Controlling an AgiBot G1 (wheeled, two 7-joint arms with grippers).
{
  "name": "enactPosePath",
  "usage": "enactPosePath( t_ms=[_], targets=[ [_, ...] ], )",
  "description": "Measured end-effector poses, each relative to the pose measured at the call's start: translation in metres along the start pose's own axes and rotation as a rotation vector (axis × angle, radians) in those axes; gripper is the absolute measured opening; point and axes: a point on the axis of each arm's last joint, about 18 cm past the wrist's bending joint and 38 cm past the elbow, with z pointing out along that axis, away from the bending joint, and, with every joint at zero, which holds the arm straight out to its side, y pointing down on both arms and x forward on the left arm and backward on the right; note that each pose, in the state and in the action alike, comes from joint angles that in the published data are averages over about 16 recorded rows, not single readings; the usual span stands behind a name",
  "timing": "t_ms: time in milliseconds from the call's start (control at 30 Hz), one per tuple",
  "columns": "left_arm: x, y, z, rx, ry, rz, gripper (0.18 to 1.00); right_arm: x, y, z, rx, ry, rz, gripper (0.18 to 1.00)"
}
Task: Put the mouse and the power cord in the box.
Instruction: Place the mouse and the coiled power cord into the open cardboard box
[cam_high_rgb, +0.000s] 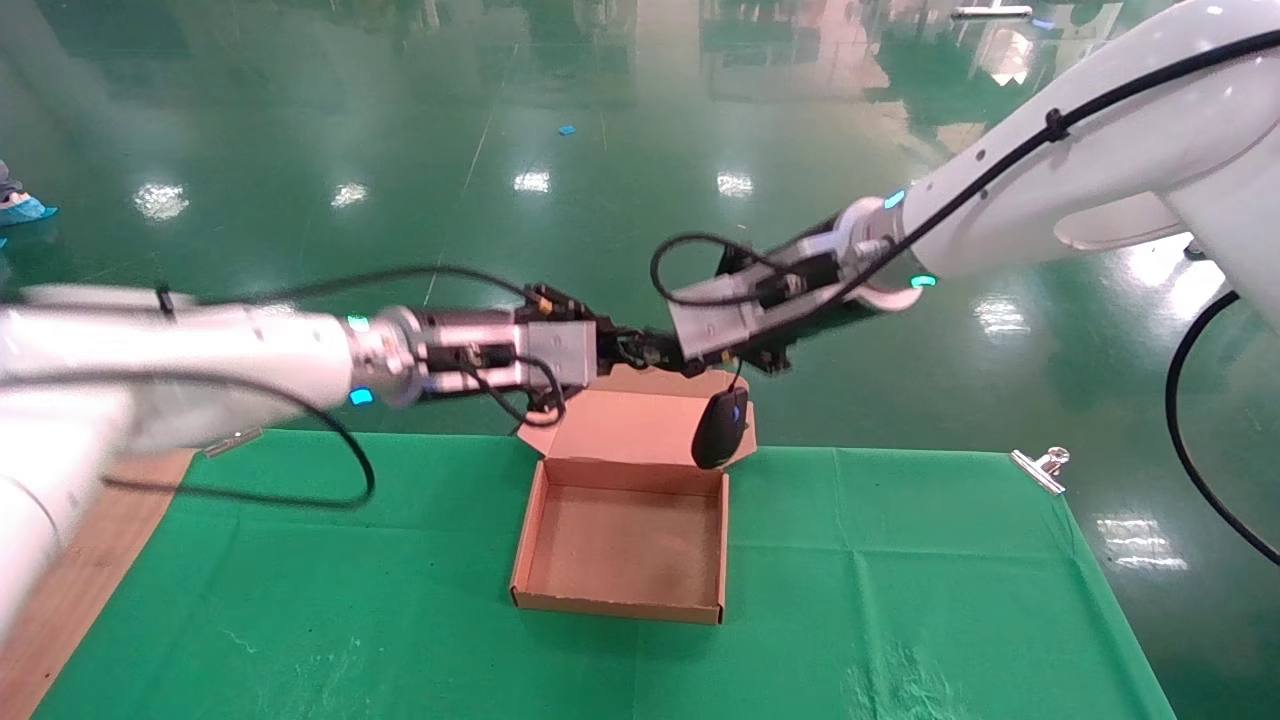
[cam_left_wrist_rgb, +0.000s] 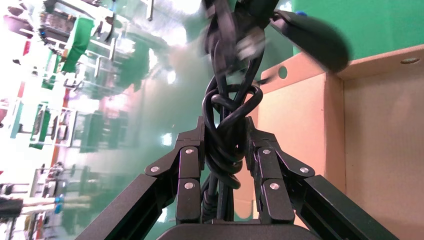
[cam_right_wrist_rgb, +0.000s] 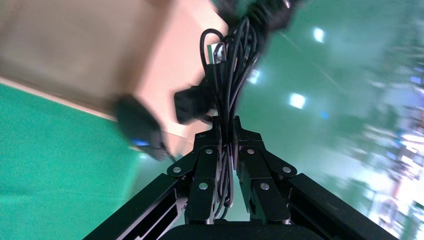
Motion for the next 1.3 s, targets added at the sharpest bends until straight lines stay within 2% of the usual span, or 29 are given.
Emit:
enactPosePath(
  t_ms=[300,500,700,1000,1300],
  targets=[
    [0.059,0.012,0.028,-0.063,-0.029,0.117,0.334,-0.011,-0.001,-0.006,0.035,-0.074,0.011,0.214],
    [0.096,0.012,0.041,-0.097,-0.006,0.19,0.334,-0.01,0.0,-0.011,0.041,-0.077,0.014,0.214],
    [0.132,0.007,0.052,-0.109,0.027,0.226,0.334,-0.005,0.004,-0.019,0.041,-0.068,0.015,0.214],
    [0.17,-0.001,0.061,-0.106,0.082,0.206,0.333,-0.002,0.011,-0.027,0.035,-0.062,0.016,0.214],
    [0.182,-0.005,0.063,-0.087,0.125,0.138,0.333,-0.005,0.016,-0.027,0.035,-0.065,0.021,0.214]
  ],
)
